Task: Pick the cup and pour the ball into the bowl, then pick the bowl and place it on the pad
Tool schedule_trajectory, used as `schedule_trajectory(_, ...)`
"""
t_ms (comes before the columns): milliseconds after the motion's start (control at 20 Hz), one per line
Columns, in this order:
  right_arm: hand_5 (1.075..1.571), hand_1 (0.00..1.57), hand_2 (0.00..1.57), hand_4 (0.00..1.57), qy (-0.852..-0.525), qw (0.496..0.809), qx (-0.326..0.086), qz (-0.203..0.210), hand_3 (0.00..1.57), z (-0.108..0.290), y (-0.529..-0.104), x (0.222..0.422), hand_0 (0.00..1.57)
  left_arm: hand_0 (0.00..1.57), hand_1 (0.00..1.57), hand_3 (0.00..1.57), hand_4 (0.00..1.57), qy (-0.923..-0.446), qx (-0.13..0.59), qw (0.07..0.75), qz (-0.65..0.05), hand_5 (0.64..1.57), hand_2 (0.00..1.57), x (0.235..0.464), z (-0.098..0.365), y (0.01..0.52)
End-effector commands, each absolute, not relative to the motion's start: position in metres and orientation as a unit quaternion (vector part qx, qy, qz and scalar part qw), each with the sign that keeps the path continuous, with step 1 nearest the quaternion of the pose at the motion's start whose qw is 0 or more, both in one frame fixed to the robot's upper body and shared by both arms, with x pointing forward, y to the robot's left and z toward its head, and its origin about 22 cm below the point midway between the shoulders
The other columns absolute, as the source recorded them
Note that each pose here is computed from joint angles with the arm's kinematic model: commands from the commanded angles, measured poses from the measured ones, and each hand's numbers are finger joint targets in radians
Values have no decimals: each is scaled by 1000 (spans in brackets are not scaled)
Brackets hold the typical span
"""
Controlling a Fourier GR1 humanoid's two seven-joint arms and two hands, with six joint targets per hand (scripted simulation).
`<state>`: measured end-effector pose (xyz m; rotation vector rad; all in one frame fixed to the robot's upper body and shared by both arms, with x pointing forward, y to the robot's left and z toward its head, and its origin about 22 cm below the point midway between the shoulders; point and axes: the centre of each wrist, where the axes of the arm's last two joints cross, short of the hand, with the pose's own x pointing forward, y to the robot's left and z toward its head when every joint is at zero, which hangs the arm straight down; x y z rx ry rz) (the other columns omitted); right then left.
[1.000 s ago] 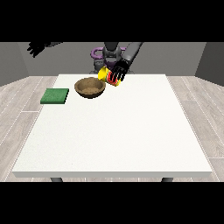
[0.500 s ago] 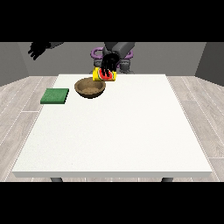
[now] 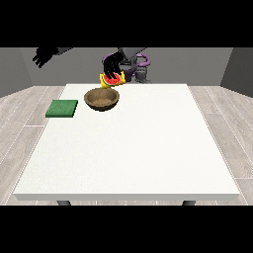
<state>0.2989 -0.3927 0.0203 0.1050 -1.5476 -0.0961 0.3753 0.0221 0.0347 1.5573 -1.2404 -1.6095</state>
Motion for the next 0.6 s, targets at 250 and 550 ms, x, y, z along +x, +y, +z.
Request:
schedule_trajectory(250,1548,0,0,713,-674,736,38,-43,50,8,-392,278,0,0,0,1494,1042,-477,577,330,-576,1567,1154,379,43,44)
schedule_trajectory(550,1551,0,0,740,-663,745,4,-75,107,-7,-404,260,0,949,949,1079,1300,-619,457,502,-396,1556,1367,399,79,117)
